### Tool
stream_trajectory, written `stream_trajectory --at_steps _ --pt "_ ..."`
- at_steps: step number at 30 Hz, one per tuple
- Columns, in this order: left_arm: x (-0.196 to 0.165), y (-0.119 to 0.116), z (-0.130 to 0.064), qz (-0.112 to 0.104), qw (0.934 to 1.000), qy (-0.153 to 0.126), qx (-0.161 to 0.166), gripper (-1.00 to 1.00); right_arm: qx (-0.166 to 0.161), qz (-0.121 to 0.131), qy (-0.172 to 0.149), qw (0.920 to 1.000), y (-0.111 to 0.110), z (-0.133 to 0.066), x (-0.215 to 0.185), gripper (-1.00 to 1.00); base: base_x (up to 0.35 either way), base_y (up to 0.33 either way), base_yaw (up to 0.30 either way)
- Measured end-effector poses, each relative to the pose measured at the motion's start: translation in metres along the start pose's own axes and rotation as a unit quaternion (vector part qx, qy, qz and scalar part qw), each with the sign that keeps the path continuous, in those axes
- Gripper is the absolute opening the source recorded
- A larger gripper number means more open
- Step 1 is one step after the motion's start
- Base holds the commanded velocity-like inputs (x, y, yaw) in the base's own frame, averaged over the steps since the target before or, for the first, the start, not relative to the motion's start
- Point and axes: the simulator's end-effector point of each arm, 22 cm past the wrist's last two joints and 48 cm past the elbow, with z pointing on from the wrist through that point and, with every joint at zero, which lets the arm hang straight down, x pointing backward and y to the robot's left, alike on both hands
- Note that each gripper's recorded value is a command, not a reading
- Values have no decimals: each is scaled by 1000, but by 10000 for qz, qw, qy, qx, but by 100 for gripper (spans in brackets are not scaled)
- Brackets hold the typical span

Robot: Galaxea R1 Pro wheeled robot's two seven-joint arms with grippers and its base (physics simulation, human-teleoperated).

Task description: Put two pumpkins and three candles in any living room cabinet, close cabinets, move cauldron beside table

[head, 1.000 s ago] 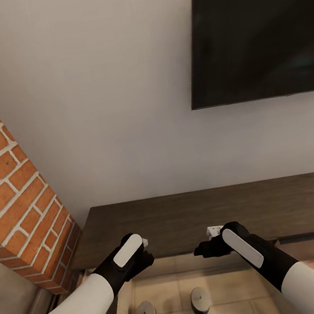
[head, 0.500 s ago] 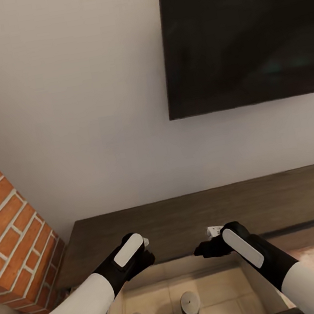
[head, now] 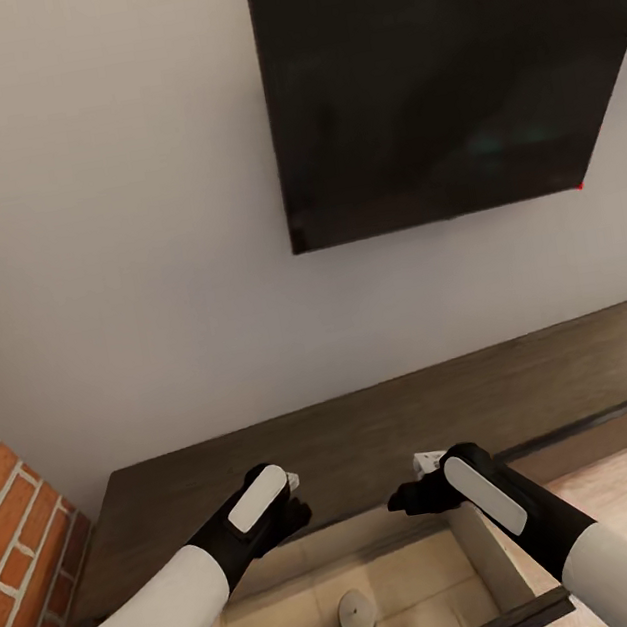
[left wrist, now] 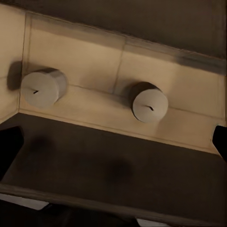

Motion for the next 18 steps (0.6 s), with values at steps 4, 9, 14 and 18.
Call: stream_trajectory --at_steps 4,9,14,18 --pt "-1 0 -2 -1 10000 -18 14 100 1 -5 -18 10000 0 -2 -1 100 -258 0 -246" --pt "-2 0 -3 -8 10000 -32 17 100 2 -11 -39 10000 1 -3 -2 100 -311 0 -246" --pt "-3 0 -5 -13 10000 -53 25 100 5 -14 -58 10000 1 -5 -3 100 -133 0 -246" --pt "-4 -1 -7 -17 10000 -69 35 100 21 -10 -77 10000 -1 -7 -5 100 -18 0 -246"
